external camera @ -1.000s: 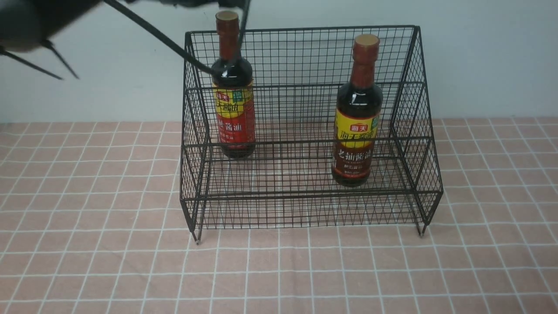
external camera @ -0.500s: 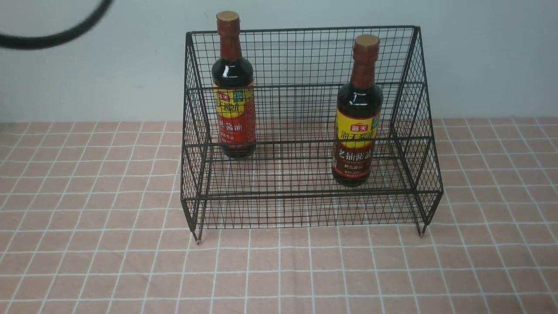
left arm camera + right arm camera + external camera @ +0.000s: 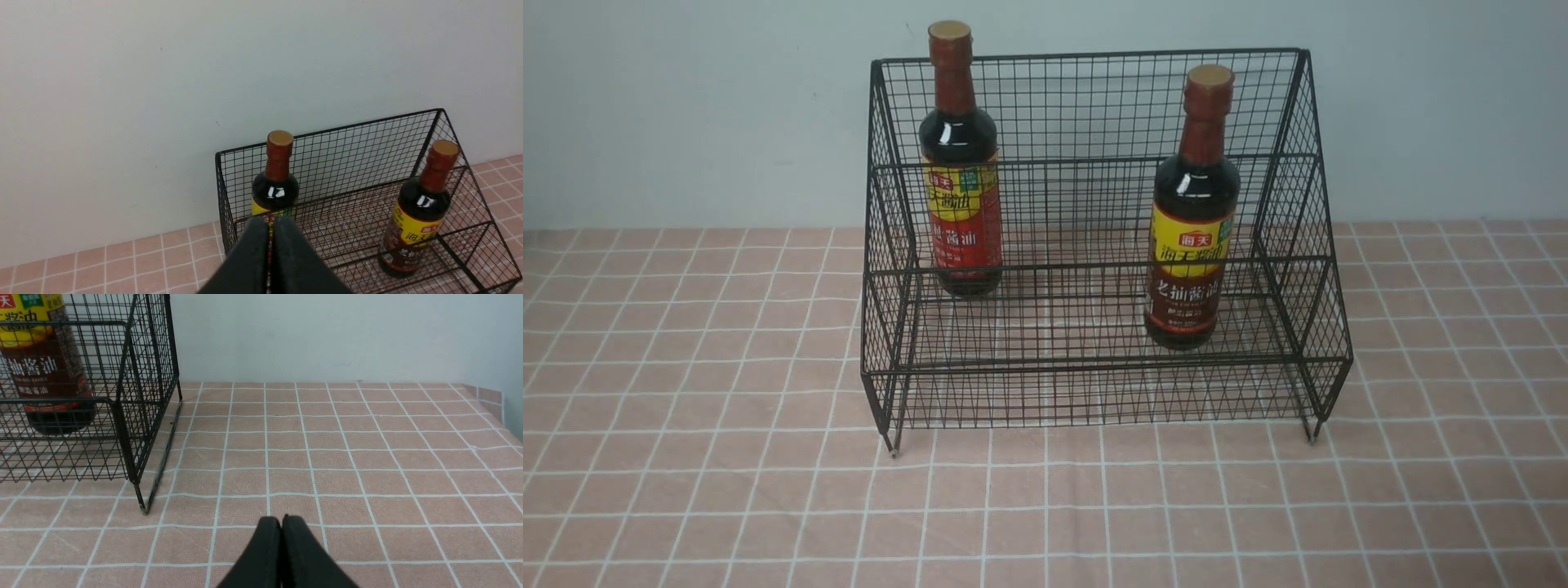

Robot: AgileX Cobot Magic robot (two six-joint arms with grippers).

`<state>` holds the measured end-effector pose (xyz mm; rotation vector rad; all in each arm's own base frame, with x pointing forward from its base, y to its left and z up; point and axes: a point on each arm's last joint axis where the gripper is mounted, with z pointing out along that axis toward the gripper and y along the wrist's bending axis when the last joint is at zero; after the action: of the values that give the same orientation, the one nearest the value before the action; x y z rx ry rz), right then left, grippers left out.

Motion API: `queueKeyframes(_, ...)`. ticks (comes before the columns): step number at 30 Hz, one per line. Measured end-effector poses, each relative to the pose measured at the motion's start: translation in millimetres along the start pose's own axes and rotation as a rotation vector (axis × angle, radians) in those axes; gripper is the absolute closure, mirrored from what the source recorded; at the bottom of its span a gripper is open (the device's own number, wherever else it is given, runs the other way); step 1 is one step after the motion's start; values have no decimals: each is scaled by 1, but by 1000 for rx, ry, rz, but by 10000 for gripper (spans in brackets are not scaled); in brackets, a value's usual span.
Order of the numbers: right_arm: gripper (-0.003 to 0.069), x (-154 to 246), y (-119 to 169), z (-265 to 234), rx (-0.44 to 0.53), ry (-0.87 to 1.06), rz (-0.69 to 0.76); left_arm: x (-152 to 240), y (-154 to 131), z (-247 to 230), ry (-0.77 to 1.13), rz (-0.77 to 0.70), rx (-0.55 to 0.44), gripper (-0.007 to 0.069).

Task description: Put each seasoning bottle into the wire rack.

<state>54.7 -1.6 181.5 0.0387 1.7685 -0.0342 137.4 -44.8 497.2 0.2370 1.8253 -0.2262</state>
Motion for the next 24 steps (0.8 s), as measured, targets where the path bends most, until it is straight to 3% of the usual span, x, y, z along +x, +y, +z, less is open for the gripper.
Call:
queueKeyframes(8, 673, 0, 0, 0, 0, 0, 0, 53, 5, -66, -108, -13, 19, 632)
queueKeyframes(24, 673, 0, 0, 0, 0, 0, 0, 90, 8, -79, -61, -16, 13, 632)
